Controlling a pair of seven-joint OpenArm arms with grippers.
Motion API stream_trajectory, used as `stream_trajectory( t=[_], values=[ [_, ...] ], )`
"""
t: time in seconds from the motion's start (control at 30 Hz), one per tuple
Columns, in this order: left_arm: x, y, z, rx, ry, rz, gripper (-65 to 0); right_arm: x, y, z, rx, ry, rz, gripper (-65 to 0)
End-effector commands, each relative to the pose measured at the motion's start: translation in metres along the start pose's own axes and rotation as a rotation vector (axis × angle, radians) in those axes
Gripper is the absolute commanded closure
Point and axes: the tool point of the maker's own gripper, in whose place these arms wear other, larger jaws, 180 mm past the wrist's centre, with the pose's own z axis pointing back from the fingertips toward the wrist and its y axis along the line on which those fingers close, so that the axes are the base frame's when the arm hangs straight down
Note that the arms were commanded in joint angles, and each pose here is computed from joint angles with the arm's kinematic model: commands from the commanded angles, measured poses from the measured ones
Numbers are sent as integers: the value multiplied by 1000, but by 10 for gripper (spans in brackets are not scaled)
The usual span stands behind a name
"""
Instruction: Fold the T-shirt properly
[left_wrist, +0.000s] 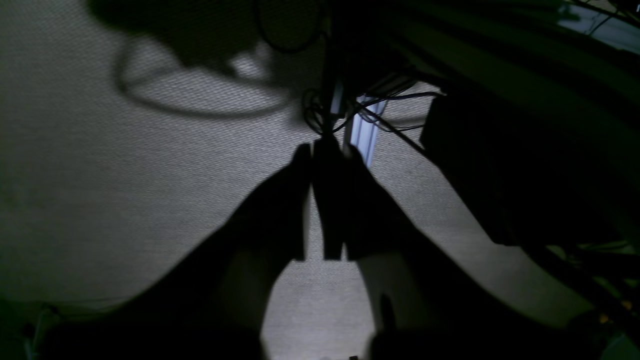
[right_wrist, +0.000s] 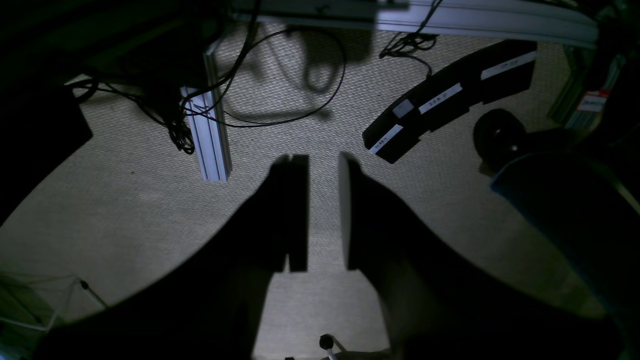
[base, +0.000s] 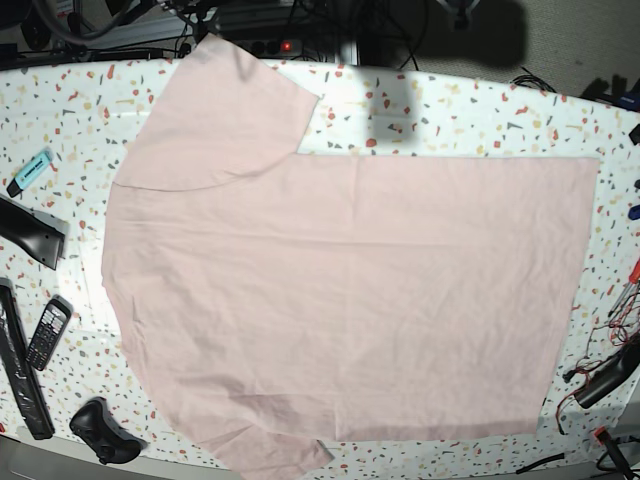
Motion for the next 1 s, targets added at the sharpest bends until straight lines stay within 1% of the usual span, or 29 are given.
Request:
stream_trajectory(
  t=[0.0, 0.13, 0.97],
  values=[
    [0, 4, 1, 7, -5, 1, -44, -1, -2, 0, 2, -5, -2, -108],
    [3, 6, 1, 9, -20, 0, -44, 1, -2, 0, 1, -17, -2, -108],
    [5, 6, 1, 9, -32, 0, -44, 5, -2, 1, 1, -38, -2, -108]
  ],
)
